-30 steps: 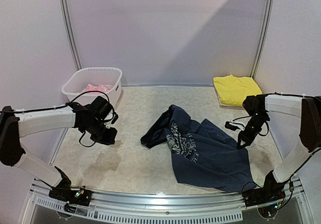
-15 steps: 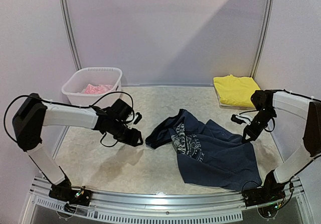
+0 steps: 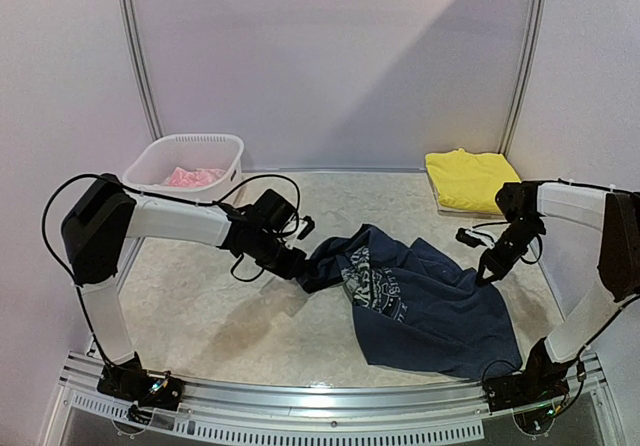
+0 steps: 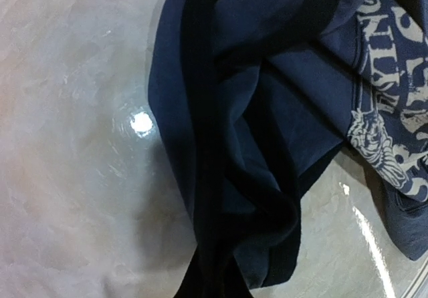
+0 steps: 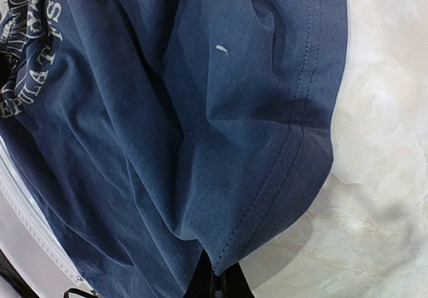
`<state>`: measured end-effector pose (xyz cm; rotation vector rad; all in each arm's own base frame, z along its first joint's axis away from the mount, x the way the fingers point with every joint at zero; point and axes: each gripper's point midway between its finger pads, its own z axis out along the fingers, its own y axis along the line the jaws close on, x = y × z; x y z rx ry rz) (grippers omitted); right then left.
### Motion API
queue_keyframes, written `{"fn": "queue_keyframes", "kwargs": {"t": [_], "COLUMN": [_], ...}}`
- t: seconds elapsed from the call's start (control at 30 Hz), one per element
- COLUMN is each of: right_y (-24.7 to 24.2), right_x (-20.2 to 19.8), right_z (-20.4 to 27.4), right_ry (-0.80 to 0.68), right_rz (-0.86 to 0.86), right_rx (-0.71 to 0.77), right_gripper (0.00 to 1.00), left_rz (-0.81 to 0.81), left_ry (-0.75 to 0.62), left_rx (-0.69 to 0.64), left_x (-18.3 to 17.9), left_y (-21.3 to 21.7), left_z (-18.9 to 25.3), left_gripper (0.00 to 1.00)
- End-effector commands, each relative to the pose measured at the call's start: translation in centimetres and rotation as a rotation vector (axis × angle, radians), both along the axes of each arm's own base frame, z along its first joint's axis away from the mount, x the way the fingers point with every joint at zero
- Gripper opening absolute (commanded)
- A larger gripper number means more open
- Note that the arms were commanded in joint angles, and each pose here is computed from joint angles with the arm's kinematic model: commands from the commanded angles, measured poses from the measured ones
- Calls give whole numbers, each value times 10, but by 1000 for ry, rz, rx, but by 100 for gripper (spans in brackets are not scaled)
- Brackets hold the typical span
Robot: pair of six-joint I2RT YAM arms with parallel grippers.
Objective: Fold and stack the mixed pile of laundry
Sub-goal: Adjust the crumpled tank top at the center of the board.
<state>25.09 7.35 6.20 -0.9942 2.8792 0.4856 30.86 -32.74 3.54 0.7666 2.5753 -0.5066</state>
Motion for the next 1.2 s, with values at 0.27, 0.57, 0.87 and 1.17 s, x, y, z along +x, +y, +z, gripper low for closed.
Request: {"fn": "queue_keyframes", "kwargs": {"t": [0.27,0.57,0.87,1.17], "right_y": [-41,-59,-71,-39], "right_x": [54,-27,-100,41], "right_z": [70,44,63,115], "right_ry": [-258,-68,-28,-285], "right_rz": [-169,6,396,199], "right_rx": [4,-134,-195,-6], "right_gripper": [0,1,40,54], "left_rz": [54,78,49,29], "left_ry": [-313,-4,238,83], "left_rx": [57,197,364,166], "left_x": [-15,-90,-139,-26], "left_y": [79,134,172,82], "left_z": [202,182,159,139], "left_gripper": [0,0,31,47]}}
